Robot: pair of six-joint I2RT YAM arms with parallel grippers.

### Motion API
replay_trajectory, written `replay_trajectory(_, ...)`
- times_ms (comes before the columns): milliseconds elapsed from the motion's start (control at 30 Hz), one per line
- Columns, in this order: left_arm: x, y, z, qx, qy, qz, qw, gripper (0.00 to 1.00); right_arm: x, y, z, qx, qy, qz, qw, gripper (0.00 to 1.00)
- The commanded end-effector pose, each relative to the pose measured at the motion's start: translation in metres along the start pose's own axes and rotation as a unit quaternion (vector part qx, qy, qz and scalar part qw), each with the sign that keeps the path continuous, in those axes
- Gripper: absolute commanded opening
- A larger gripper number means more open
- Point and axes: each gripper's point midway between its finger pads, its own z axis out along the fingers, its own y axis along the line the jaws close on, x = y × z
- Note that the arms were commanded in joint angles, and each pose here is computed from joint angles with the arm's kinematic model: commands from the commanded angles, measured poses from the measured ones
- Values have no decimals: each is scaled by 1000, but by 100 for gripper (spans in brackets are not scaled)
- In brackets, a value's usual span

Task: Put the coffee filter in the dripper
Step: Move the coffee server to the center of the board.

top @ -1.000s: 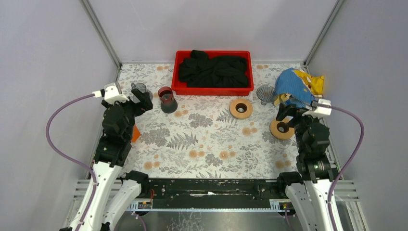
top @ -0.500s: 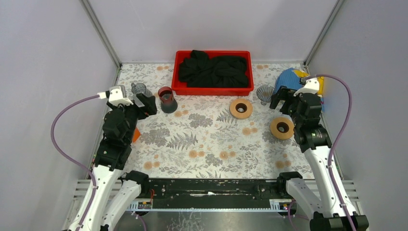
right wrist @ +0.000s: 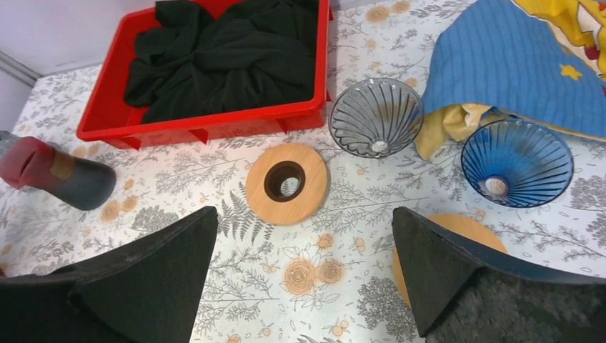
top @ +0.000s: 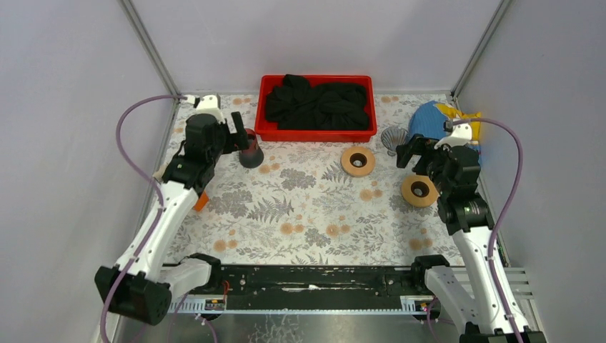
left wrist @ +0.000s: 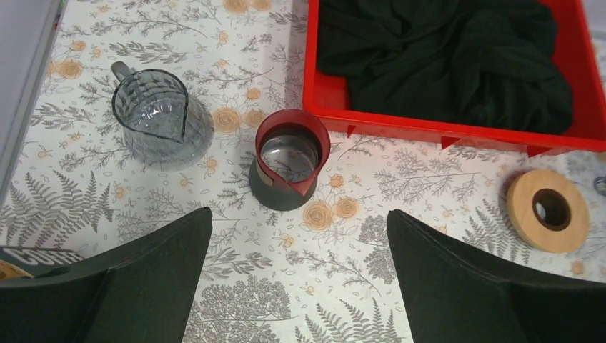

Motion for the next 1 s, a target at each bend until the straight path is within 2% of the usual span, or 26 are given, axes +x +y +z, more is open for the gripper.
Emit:
replay_trajectory(0, -10, 5, 15, -3, 28, 64, 998, 100, -2, 14, -6, -41, -28, 11, 999, 99)
replay_trajectory(133, -23, 16, 34, -19, 44, 112, 993, 100, 6, 20, -8, -61, -30, 22, 997, 99)
replay_trajectory(267, -24, 24, 54, -10, 76, 116, 990, 100, 8, 24, -12, -71, -35, 21, 997, 99)
replay_trajectory(367, -9, 24, 67, -9, 113, 90, 989, 98, 7, 24, -15, -69, -43, 15, 997, 99)
replay_trajectory(467, 15, 36, 74, -42, 142, 44, 988, 96, 5, 24, -18, -67, -52, 8, 996, 99)
replay_trajectory(633, 38, 41, 82, -62, 154, -38, 985, 88, 7, 24, -17, -64, -56, 4, 996, 99)
replay_trajectory(967, 65, 44, 111, -87, 175, -85, 977, 70, 9, 21, -17, -54, -60, -8, 997, 99)
